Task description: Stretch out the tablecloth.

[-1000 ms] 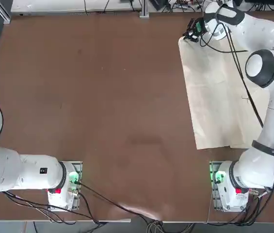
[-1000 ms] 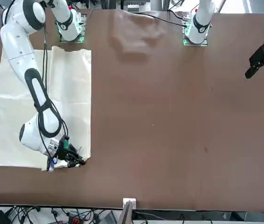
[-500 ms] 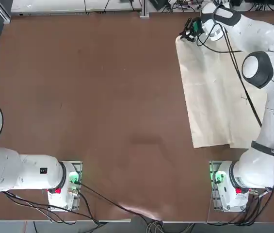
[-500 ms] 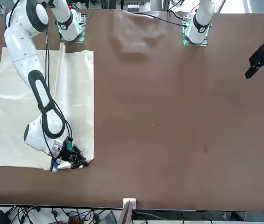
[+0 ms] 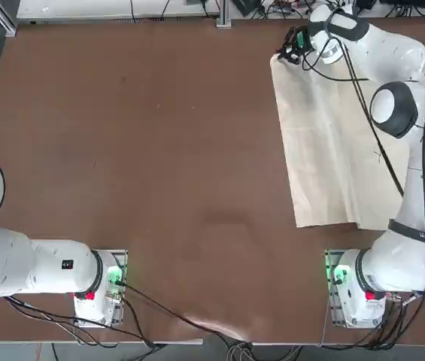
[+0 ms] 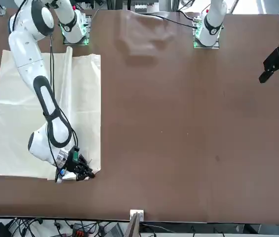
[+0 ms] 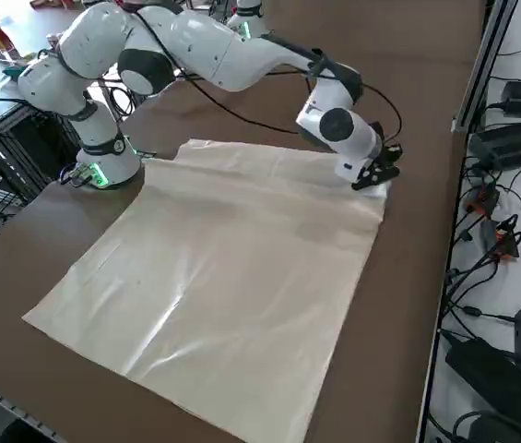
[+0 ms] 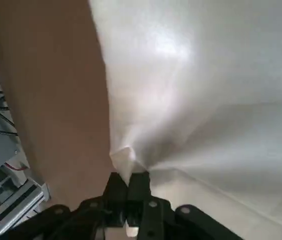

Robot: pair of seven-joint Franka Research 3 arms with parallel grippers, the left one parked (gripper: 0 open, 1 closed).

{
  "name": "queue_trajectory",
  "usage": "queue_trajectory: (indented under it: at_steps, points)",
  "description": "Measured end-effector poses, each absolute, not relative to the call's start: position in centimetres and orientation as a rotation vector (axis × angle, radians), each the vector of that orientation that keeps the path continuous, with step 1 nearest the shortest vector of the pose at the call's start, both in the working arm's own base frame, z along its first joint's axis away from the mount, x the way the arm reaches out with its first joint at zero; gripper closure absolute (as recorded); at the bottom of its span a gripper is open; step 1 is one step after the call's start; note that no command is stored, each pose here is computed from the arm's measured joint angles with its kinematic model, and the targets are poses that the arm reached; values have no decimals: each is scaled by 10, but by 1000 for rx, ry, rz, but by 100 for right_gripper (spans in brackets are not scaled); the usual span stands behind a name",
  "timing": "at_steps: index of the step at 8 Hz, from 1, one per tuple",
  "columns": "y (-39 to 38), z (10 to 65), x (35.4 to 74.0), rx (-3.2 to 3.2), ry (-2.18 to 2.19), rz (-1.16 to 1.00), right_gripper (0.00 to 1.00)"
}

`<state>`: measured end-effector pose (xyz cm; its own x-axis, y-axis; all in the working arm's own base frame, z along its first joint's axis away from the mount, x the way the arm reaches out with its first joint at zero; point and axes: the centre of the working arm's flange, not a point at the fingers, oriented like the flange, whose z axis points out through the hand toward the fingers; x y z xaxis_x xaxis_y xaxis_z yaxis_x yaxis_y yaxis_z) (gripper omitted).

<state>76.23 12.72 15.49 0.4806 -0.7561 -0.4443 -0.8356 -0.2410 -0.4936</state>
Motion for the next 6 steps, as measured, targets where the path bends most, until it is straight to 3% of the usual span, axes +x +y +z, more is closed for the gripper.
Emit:
queue_trajectory:
  at_steps: [6]
  points:
    - [171, 154, 754, -1993, 1331, 203, 98]
